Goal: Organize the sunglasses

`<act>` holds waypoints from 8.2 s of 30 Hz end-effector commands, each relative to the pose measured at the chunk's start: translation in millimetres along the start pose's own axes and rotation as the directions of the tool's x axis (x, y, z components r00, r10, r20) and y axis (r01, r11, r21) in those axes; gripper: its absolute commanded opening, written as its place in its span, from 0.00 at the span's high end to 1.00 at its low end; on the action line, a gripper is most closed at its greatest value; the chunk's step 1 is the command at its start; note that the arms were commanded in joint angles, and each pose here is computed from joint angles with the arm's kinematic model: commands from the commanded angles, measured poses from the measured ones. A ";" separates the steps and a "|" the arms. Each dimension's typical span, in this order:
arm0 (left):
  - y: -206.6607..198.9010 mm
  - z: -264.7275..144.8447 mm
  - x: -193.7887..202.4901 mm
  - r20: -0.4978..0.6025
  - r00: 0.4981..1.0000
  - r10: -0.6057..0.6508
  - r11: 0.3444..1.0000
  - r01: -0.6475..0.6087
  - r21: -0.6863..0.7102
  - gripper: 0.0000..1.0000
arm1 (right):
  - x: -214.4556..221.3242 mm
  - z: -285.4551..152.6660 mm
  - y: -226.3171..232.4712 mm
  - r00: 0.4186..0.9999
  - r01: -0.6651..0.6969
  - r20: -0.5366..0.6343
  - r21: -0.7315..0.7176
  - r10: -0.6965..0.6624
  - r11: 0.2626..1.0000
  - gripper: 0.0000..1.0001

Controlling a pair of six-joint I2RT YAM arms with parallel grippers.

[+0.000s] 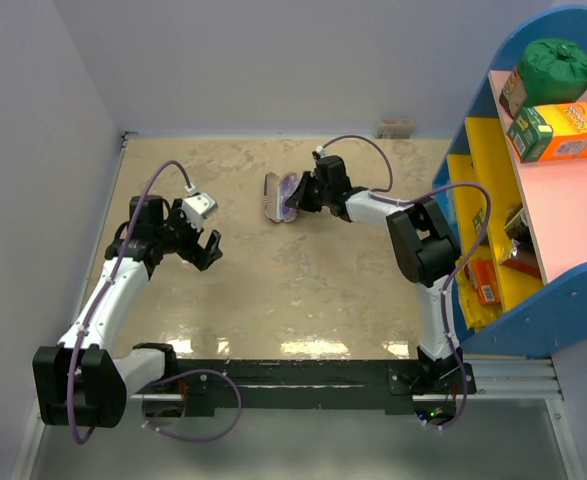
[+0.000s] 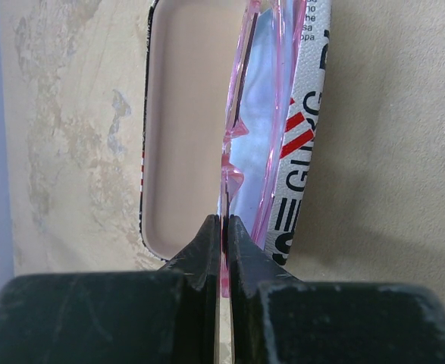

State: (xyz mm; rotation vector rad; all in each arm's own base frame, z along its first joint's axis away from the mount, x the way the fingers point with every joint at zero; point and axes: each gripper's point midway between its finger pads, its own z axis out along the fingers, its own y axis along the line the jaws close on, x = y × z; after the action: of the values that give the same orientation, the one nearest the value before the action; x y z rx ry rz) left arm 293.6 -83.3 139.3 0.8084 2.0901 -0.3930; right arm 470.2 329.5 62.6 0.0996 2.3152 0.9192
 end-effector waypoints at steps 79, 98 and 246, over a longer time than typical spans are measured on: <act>6.9 0.1 -4.9 0.029 1.000 0.004 1.000 -0.003 -0.025 0.00 | -43.7 -25.0 32.5 0.984 0.085 0.161 -0.077 -0.072 0.993 1.00; 6.8 -1.0 -6.2 0.033 0.999 0.005 1.000 -0.004 -0.027 0.00 | -53.6 -33.7 26.1 0.974 0.087 0.212 -0.024 -0.080 0.996 1.00; 7.6 -2.6 -6.1 0.037 0.999 0.009 0.999 -0.008 -0.033 0.00 | -71.3 30.5 10.5 0.884 0.437 0.079 0.208 -0.460 0.875 0.89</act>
State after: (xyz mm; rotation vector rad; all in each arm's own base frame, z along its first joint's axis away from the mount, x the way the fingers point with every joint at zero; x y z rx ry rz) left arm 297.8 -78.7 140.5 0.7958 2.0862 -0.3639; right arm 530.4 338.9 78.0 -0.2963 2.2066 0.4793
